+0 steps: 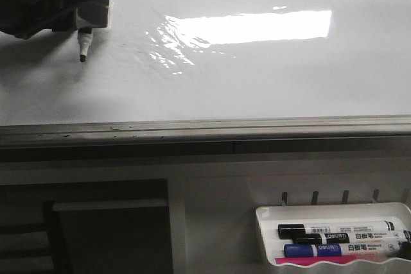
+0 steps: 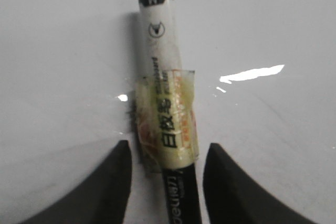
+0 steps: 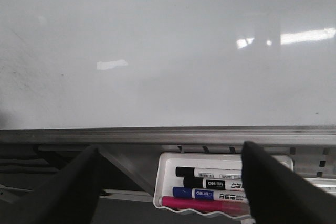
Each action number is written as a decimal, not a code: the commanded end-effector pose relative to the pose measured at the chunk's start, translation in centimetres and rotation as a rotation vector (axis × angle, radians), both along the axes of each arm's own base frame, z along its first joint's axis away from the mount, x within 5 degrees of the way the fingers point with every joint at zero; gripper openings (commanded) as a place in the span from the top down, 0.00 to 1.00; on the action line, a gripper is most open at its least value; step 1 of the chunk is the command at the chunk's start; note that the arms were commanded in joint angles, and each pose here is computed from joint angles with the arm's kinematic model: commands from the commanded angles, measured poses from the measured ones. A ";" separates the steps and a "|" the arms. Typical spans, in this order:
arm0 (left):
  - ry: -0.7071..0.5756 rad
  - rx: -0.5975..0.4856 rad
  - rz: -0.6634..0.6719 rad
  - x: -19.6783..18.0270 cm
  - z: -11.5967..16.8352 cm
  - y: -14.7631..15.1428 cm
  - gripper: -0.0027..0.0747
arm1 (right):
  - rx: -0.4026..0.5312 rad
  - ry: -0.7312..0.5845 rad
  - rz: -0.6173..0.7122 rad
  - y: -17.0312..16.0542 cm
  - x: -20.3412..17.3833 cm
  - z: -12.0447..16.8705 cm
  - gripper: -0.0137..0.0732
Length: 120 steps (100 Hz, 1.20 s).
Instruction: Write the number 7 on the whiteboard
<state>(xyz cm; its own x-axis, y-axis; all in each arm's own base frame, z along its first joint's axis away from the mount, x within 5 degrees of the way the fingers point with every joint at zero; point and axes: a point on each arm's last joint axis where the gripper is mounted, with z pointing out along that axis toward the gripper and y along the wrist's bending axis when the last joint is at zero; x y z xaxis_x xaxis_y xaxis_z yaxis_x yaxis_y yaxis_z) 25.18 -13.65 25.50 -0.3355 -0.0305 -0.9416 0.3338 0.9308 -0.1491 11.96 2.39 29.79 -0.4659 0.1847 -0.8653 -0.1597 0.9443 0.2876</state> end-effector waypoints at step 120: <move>-0.108 0.432 -0.704 -11.3 5.4 -5.5 0.99 | 0.222 0.190 0.812 8.0 8.2 6.7 0.28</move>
<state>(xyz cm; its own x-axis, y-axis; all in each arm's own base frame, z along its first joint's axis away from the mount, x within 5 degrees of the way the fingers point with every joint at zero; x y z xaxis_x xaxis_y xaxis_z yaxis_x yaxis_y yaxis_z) 13.62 -18.45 28.83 -0.1064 0.5704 -0.8145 0.8574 0.4675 0.2154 19.84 9.26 35.03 -0.6895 -0.1111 -0.7157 -0.6468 0.5390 0.5395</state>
